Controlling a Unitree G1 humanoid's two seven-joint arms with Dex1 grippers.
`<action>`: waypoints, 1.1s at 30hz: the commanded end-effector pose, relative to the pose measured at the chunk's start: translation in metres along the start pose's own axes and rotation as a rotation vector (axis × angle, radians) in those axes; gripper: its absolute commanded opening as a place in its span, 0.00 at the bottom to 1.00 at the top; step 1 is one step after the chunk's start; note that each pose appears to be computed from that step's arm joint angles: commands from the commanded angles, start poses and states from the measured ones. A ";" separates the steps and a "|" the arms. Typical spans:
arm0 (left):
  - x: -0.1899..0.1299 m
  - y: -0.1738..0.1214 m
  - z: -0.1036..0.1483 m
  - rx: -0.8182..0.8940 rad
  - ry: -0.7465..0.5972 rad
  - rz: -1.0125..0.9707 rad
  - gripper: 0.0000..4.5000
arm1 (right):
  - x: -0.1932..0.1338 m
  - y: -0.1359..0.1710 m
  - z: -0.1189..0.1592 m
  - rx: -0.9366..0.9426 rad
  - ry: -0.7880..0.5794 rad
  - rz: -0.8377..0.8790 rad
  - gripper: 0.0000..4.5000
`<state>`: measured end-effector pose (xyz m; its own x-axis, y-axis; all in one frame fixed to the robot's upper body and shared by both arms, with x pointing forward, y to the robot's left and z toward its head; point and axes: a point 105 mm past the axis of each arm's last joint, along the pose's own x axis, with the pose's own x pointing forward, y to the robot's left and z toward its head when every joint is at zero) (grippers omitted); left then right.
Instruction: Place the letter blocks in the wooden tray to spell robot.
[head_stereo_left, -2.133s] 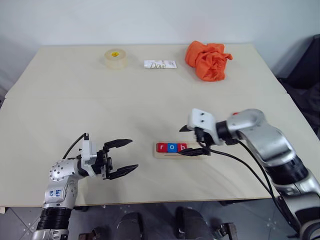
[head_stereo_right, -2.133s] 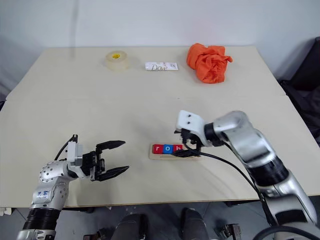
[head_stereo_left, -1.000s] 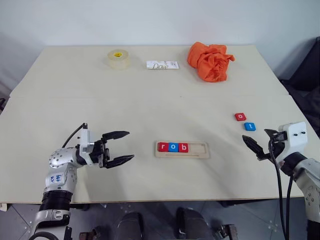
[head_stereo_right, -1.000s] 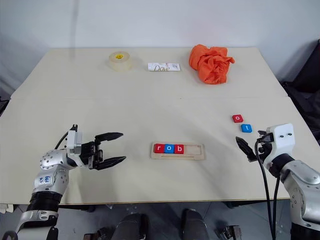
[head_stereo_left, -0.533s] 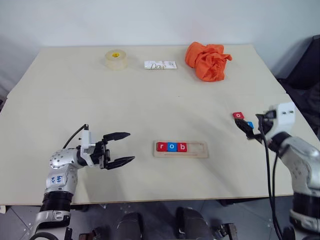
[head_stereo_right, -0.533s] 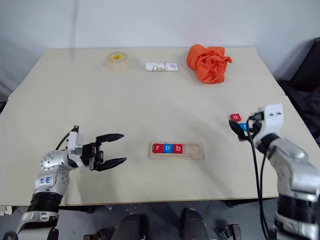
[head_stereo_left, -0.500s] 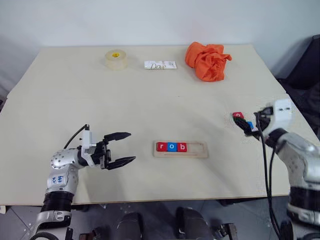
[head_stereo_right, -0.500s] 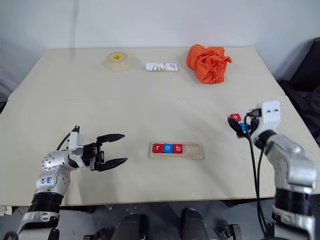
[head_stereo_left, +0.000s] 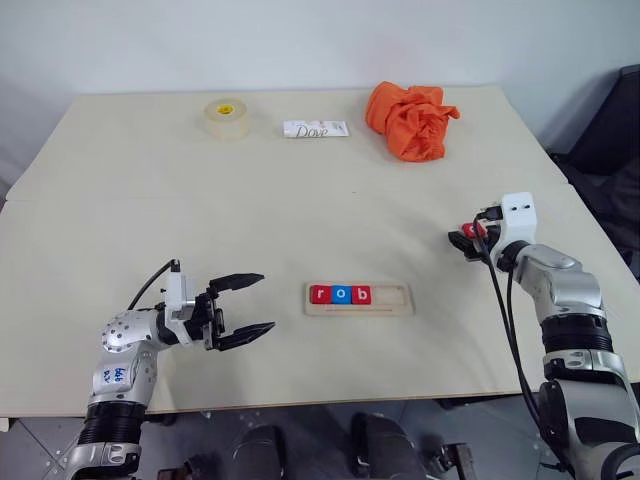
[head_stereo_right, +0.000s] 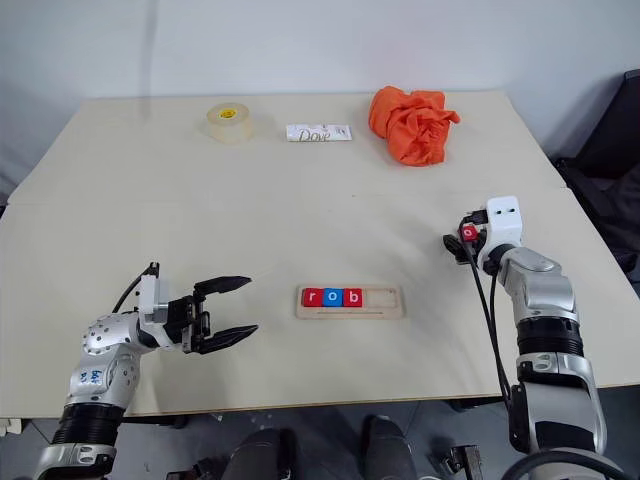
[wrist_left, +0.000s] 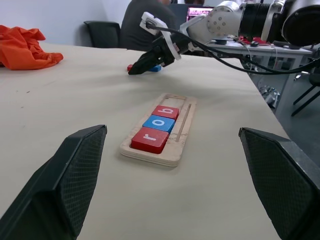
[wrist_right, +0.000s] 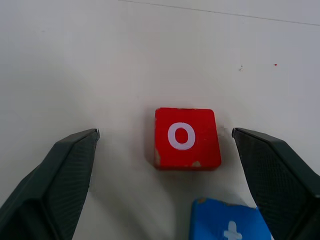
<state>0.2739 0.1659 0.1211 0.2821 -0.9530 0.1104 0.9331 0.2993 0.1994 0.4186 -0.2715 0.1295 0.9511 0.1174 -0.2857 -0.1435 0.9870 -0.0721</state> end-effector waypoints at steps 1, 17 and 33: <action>0.000 -0.001 0.008 0.028 -0.016 0.003 1.00 | 0.004 -0.001 0.007 -0.013 -0.022 -0.003 0.99; 0.003 0.001 0.008 0.028 -0.020 0.003 1.00 | -0.008 0.006 0.024 0.038 -0.087 -0.001 0.32; -0.001 0.008 0.008 0.006 0.000 -0.092 1.00 | -0.117 0.094 -0.015 0.131 -0.034 -0.019 0.32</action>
<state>0.2784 0.1677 0.1242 0.2093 -0.9739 0.0879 0.9548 0.2229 0.1966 0.2961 -0.1935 0.1305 0.9467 0.1239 -0.2972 -0.1112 0.9920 0.0595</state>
